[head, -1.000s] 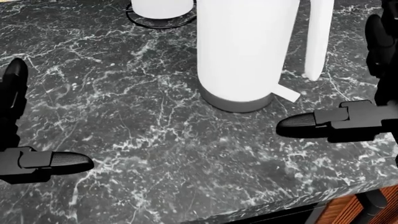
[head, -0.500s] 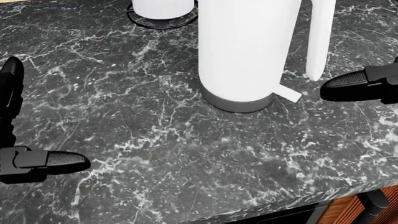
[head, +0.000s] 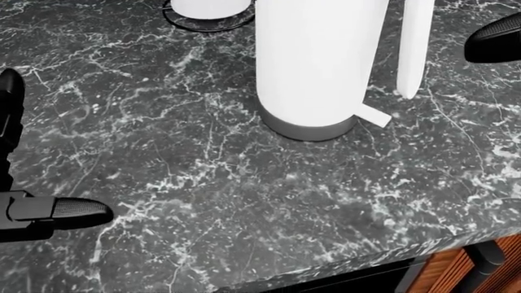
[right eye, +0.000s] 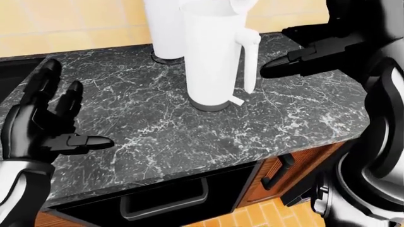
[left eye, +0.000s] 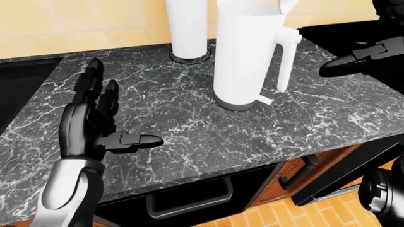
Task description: Close the lid of the electric kettle.
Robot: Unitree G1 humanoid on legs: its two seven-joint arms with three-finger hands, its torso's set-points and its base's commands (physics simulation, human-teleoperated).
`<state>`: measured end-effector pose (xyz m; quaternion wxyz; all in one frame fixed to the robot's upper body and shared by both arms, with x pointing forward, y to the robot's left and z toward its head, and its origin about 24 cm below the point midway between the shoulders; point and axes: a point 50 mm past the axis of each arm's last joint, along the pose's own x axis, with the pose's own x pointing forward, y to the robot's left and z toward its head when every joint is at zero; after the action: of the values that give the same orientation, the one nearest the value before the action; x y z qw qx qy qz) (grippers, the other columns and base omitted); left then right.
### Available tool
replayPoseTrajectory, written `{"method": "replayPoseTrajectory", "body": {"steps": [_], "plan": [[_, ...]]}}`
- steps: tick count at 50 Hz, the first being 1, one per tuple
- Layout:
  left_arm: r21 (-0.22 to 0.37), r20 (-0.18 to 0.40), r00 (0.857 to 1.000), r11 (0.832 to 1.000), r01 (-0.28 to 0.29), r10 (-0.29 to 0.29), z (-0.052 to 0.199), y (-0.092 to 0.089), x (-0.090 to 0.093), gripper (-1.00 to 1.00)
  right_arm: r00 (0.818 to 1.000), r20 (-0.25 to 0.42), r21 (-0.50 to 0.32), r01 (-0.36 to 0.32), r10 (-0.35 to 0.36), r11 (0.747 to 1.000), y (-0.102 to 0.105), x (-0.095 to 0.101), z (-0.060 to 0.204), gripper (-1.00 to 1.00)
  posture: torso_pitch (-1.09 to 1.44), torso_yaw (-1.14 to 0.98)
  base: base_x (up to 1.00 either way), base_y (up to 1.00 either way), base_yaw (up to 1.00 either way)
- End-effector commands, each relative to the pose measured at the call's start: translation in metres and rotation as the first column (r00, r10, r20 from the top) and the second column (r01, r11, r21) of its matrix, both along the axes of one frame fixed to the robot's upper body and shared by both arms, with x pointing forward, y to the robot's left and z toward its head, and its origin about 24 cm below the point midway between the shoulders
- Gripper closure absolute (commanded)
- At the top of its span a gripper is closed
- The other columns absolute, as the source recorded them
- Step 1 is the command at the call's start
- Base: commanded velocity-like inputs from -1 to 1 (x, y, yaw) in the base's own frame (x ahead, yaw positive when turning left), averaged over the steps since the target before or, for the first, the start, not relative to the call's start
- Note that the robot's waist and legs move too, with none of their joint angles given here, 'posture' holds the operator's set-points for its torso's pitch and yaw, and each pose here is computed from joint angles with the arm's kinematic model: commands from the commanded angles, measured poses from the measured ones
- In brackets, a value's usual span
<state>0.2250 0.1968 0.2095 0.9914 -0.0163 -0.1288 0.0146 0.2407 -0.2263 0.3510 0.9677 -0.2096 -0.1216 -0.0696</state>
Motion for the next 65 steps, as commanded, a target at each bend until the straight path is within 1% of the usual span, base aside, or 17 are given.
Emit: {"method": "replayPoseTrajectory", "body": {"steps": [1,10,16,31,34,43,50,56,59,65], "plan": [[0.014,0.076,0.997,1.0,0.002,-0.003,0.011,-0.001,-0.003,-1.0,0.997,0.071,-0.02,0.012,-0.011,1.0,0.0,-0.006,0.013,-1.0,0.0,0.0,0.0,0.0,0.0],[0.014,0.077,0.997,1.0,0.002,-0.003,0.011,-0.001,-0.003,-1.0,0.997,0.08,-0.038,0.003,0.0,0.999,0.005,0.004,0.03,-1.0,0.0,0.0,0.0,0.0,0.0],[0.013,0.076,0.997,1.0,0.003,-0.004,0.012,-0.001,-0.003,-1.0,0.997,0.073,-0.054,-0.004,0.008,0.999,0.009,0.013,0.035,-1.0,0.0,0.0,0.0,0.0,0.0],[0.012,0.075,0.997,1.0,0.005,-0.006,0.008,-0.001,0.0,-1.0,0.998,0.059,-0.084,-0.017,0.022,0.996,0.015,0.021,0.043,-1.0,0.0,0.0,0.0,0.0,0.0],[0.013,0.076,0.997,1.0,0.004,-0.005,0.009,-0.001,-0.001,-1.0,0.999,0.023,-0.113,-0.023,0.026,0.993,0.014,0.019,0.044,-1.0,0.0,0.0,0.0,0.0,0.0],[0.014,0.078,0.997,1.0,0.002,-0.003,0.012,-0.001,-0.003,-1.0,0.999,-0.034,-0.178,-0.023,0.018,0.984,0.009,0.014,0.048,-1.0,0.0,0.0,0.0,0.0,0.0],[0.015,0.076,0.997,1.0,0.003,-0.004,0.003,0.001,0.006,-1.0,0.996,-0.082,-0.231,-0.044,0.026,0.972,0.014,0.017,0.049,-1.0,0.0,0.0,0.0,0.0,0.0],[0.015,0.077,0.997,1.0,0.003,-0.004,0.0,0.001,0.009,-1.0,0.994,-0.104,-0.263,-0.063,0.036,0.963,0.02,0.02,0.05,-1.0,0.0,0.0,0.0,0.0,0.0],[0.014,0.078,0.997,1.0,0.002,-0.003,0.0,0.002,0.008,-1.0,0.992,-0.118,-0.277,-0.075,0.043,0.958,0.024,0.023,0.048,-1.0,0.0,0.0,0.0,0.0,0.0],[0.014,0.079,0.997,1.0,0.002,-0.003,0.006,0.0,0.002,-1.0,0.99,-0.128,-0.305,-0.09,0.053,0.948,0.031,0.026,0.054,-1.0,0.0,0.0,0.0,0.0,0.0]]}}
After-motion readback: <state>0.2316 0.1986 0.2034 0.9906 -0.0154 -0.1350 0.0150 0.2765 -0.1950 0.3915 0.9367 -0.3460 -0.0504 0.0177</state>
